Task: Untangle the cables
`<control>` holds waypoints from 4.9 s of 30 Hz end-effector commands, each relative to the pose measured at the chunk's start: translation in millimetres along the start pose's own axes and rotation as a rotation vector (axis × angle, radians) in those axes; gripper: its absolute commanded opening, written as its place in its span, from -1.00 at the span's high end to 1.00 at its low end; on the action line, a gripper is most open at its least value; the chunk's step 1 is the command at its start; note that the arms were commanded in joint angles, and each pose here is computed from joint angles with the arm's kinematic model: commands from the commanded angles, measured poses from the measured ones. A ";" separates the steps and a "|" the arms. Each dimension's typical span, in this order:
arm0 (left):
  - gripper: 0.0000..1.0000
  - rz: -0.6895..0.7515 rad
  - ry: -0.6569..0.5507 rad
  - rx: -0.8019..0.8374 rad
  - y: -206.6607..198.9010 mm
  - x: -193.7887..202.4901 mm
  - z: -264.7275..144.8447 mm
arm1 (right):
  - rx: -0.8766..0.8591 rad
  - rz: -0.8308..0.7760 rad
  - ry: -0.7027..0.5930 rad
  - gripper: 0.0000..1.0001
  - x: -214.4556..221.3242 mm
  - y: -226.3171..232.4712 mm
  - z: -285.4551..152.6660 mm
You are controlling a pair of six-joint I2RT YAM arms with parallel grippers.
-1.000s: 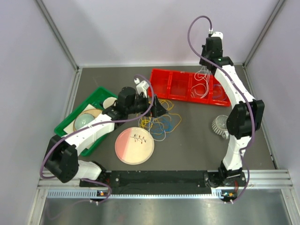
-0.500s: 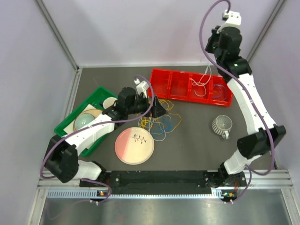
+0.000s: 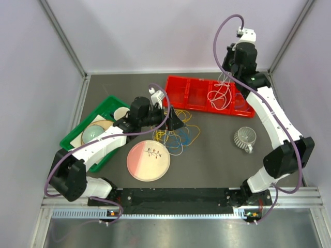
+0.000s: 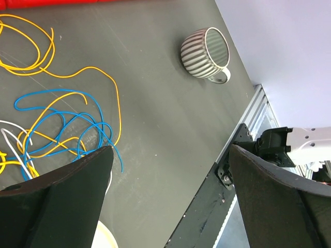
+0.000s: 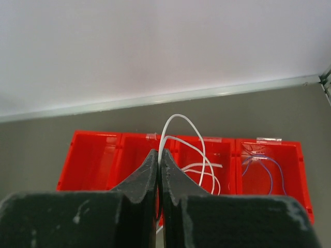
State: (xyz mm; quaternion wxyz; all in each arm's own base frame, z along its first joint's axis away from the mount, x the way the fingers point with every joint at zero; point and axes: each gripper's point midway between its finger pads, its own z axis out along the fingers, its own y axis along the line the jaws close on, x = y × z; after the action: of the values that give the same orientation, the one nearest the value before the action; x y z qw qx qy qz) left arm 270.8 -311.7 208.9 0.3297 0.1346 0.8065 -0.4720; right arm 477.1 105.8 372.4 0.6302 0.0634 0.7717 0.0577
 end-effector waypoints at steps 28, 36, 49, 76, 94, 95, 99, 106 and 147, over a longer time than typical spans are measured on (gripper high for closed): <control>-0.97 0.014 -0.020 0.019 -1.5 -5.4 1.8 | 0.157 -0.164 0.114 1.00 64.8 -28.7 89.2; -0.96 0.004 -0.010 0.025 -0.6 -3.9 5.1 | 0.189 -0.139 0.243 1.00 134.1 -43.3 92.2; -0.96 -0.004 0.001 0.027 0.4 -1.8 7.0 | 0.220 -0.151 0.329 1.00 185.7 -58.5 109.1; -0.96 -0.012 0.003 0.031 0.2 -1.5 8.4 | 0.126 -0.004 0.197 0.02 91.4 -38.3 72.3; -0.96 -0.008 0.000 0.033 -1.6 0.8 3.1 | 0.227 -0.134 0.391 0.20 182.2 -67.4 98.0; -0.96 -0.009 0.002 0.034 -1.6 1.5 2.8 | 0.229 -0.137 0.395 0.33 184.3 -67.8 99.8; -0.96 -0.011 0.003 0.033 -1.0 2.1 3.1 | 0.234 -0.159 0.459 1.00 215.3 -70.6 112.6; -0.96 -0.011 0.009 0.023 0.3 3.0 2.4 | 0.220 -0.132 0.482 1.00 223.2 -65.8 116.8; -0.94 -0.046 0.025 0.040 -0.1 6.5 7.8 | 0.229 -0.142 0.507 1.00 230.0 -82.6 140.3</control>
State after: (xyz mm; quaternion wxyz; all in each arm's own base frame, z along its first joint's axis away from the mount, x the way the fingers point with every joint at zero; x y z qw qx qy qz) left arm 267.3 -317.1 194.1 0.2938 0.1215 0.8160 -0.4828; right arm 554.0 55.6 109.5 0.3986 0.0570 0.9114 -0.0852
